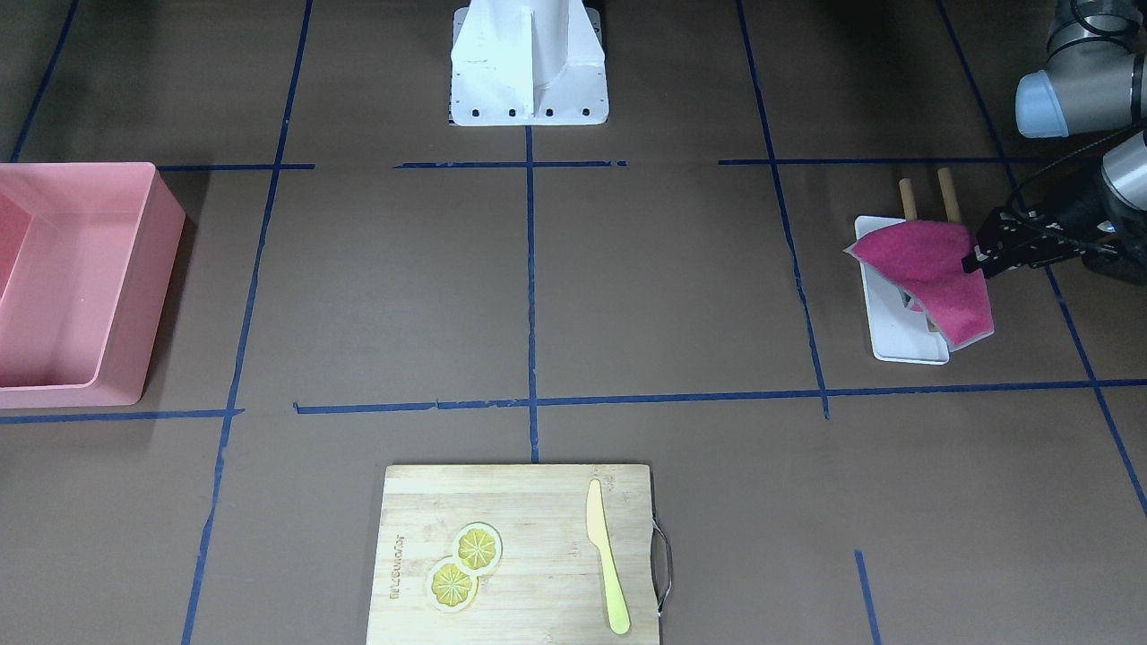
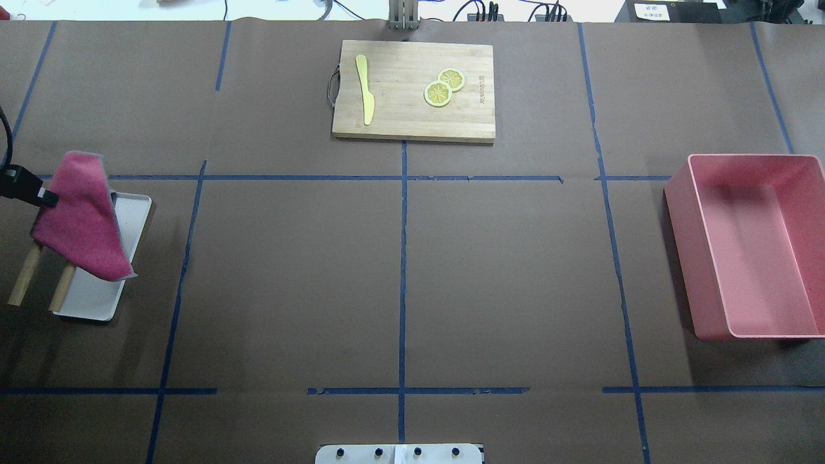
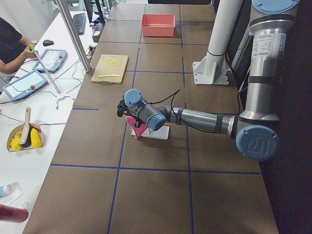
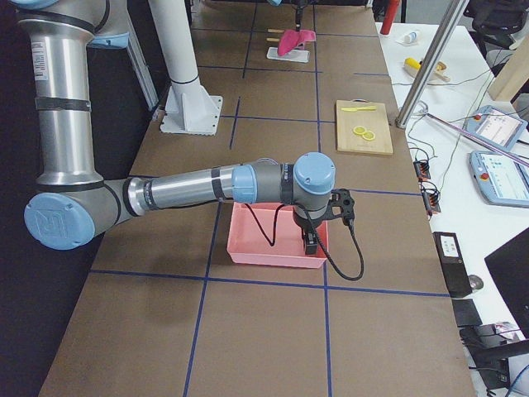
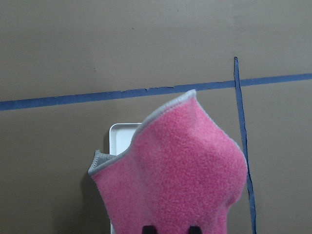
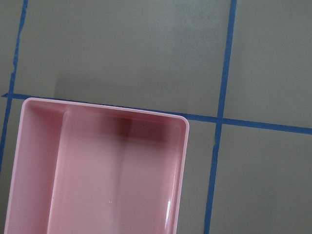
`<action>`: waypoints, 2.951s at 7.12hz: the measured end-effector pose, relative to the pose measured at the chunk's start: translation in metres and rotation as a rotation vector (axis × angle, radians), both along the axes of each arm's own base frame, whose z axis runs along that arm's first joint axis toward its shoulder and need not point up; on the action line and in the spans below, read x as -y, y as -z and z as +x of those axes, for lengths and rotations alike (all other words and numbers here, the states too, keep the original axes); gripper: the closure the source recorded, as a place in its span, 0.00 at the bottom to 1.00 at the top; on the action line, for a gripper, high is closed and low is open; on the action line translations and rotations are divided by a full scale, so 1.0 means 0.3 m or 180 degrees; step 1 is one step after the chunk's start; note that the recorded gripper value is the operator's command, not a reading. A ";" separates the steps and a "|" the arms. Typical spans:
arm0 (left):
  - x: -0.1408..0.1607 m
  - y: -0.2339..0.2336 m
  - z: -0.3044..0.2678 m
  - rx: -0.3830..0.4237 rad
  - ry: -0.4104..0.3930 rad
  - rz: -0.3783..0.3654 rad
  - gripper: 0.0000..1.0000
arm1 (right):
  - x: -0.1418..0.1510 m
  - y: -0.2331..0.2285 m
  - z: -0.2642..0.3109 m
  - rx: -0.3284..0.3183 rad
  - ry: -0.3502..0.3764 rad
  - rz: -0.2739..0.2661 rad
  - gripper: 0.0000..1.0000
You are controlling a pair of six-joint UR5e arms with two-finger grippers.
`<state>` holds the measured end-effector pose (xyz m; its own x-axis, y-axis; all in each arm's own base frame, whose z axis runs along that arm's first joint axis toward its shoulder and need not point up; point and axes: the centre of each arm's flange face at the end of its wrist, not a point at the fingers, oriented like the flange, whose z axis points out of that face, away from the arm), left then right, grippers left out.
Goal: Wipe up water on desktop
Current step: 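Close the left gripper on the top of the pink cloth on the white tray, then lift the pink cloth with the left gripper while the right arm approaches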
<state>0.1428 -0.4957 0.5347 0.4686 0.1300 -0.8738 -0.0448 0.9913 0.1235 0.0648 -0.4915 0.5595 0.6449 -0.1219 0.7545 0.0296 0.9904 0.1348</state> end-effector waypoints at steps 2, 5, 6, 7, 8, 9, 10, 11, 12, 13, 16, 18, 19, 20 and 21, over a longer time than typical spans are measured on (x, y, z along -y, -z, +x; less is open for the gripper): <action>0.001 -0.005 0.000 0.0015 0.0009 -0.0001 0.72 | 0.000 0.000 0.001 0.0002 -0.0004 -0.0003 0.00; 0.002 -0.008 0.001 0.0022 0.0010 -0.0007 0.94 | -0.003 -0.005 0.002 0.0008 -0.0007 -0.0014 0.00; 0.002 -0.009 0.001 0.0021 0.0006 -0.0016 0.95 | -0.004 -0.006 0.003 0.0013 -0.0010 -0.0017 0.00; 0.000 -0.007 0.002 0.0013 -0.0001 -0.0021 0.96 | -0.005 -0.007 0.005 0.0015 -0.0014 -0.0018 0.00; -0.001 -0.004 0.003 0.0006 -0.0006 -0.0023 0.97 | -0.005 -0.006 0.007 0.0016 -0.0016 -0.0018 0.00; -0.003 0.003 0.003 -0.0012 -0.0018 -0.0023 0.97 | -0.005 -0.007 0.009 0.0017 -0.0021 -0.0018 0.00; -0.007 0.014 0.003 -0.0060 -0.0048 -0.0037 0.98 | -0.006 -0.006 0.012 0.0017 -0.0027 -0.0018 0.00; -0.009 0.025 -0.010 -0.0127 -0.0068 -0.0055 0.98 | -0.006 -0.006 0.014 0.0017 -0.0031 -0.0017 0.00; -0.006 0.039 -0.039 -0.0190 -0.0053 -0.0061 0.98 | -0.006 -0.006 0.015 0.0017 -0.0032 -0.0017 0.00; -0.003 0.050 -0.068 -0.0234 -0.0026 -0.0062 0.99 | -0.006 -0.006 0.015 0.0017 -0.0034 -0.0017 0.00; 0.005 0.079 -0.167 -0.0410 0.0046 -0.0099 0.99 | -0.003 -0.001 0.016 0.0017 -0.0033 -0.0007 0.00; 0.027 0.171 -0.255 -0.0524 0.0154 -0.0127 0.99 | -0.002 0.013 0.014 0.0017 -0.0031 0.0021 0.00; 0.049 0.283 -0.286 -0.0533 0.0212 -0.0188 0.99 | -0.002 0.024 0.013 0.0019 -0.0029 0.0044 0.00; 0.072 0.430 -0.305 -0.0515 0.0261 -0.0272 0.98 | -0.002 0.041 0.013 0.0018 -0.0029 0.0077 0.00; 0.091 0.547 -0.307 -0.0493 0.0283 -0.0336 0.98 | -0.002 0.063 0.012 0.0016 -0.0026 0.0122 0.00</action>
